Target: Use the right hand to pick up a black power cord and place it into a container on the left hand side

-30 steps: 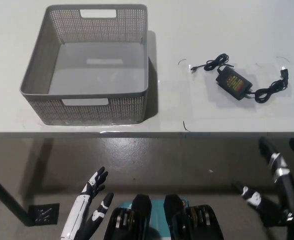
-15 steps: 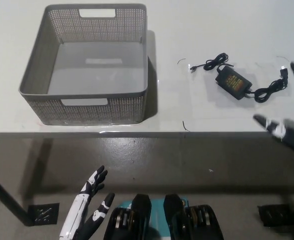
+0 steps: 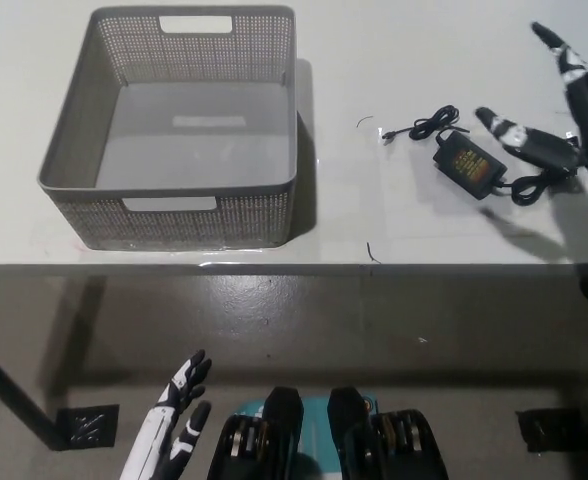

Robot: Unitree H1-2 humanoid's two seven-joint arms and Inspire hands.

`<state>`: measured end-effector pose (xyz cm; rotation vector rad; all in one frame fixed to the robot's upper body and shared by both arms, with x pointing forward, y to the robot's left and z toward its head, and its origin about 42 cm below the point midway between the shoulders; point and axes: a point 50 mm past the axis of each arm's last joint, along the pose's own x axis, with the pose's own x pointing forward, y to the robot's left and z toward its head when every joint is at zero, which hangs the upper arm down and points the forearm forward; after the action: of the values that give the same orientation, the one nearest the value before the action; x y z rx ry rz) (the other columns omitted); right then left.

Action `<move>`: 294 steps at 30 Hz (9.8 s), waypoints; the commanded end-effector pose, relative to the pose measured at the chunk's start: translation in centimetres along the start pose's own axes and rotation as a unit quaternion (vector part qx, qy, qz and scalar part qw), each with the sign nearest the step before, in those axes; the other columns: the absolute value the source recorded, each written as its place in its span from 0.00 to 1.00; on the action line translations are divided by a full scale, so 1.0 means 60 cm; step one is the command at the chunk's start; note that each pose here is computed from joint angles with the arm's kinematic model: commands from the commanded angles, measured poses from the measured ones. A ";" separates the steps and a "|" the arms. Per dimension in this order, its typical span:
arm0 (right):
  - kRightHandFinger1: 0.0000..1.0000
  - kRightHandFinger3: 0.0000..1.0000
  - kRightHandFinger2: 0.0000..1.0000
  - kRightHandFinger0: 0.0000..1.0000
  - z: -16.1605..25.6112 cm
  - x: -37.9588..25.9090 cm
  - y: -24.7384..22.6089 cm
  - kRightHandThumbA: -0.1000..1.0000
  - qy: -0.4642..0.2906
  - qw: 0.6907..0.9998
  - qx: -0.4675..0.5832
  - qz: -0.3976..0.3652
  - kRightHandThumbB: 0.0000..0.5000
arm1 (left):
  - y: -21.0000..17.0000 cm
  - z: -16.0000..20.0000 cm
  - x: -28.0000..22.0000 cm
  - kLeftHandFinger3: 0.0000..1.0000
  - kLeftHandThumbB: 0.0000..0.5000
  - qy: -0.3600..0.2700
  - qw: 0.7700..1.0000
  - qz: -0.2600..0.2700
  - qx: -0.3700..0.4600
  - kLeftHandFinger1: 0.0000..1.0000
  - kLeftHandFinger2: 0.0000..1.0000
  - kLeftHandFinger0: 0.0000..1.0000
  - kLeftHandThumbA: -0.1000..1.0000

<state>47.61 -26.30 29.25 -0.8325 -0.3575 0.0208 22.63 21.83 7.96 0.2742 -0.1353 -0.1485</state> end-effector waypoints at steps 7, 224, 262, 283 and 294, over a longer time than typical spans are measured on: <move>1.00 1.00 1.00 1.00 0.029 0.132 -0.027 0.87 0.022 0.993 -0.110 0.024 1.00 | 0.006 0.016 -0.006 1.00 0.07 -0.039 0.999 0.009 0.002 1.00 1.00 1.00 0.97; 1.00 1.00 1.00 1.00 0.284 0.215 0.257 1.00 -0.057 0.993 -0.004 0.107 1.00 | 0.021 0.063 0.105 1.00 0.08 -0.111 0.992 -0.037 0.056 1.00 0.94 1.00 0.87; 1.00 1.00 1.00 1.00 0.184 -0.129 -0.124 1.00 -0.290 0.846 0.439 -0.085 1.00 | 0.031 0.058 0.101 1.00 0.13 -0.096 0.992 -0.041 0.076 1.00 0.96 1.00 0.90; 1.00 1.00 1.00 1.00 -0.007 -0.419 0.176 1.00 -0.025 0.861 0.502 0.075 0.99 | 0.036 0.042 0.094 1.00 0.13 -0.085 0.995 -0.011 0.053 1.00 1.00 1.00 0.86; 1.00 1.00 1.00 1.00 -0.058 -0.444 0.268 1.00 0.045 0.877 0.460 0.133 0.87 | 0.039 0.031 0.088 1.00 0.12 -0.083 0.996 -0.002 0.036 1.00 1.00 1.00 0.86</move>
<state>25.31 -22.63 7.62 0.1104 -0.0405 0.3320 28.01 22.43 10.63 0.3706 -0.2495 -0.1967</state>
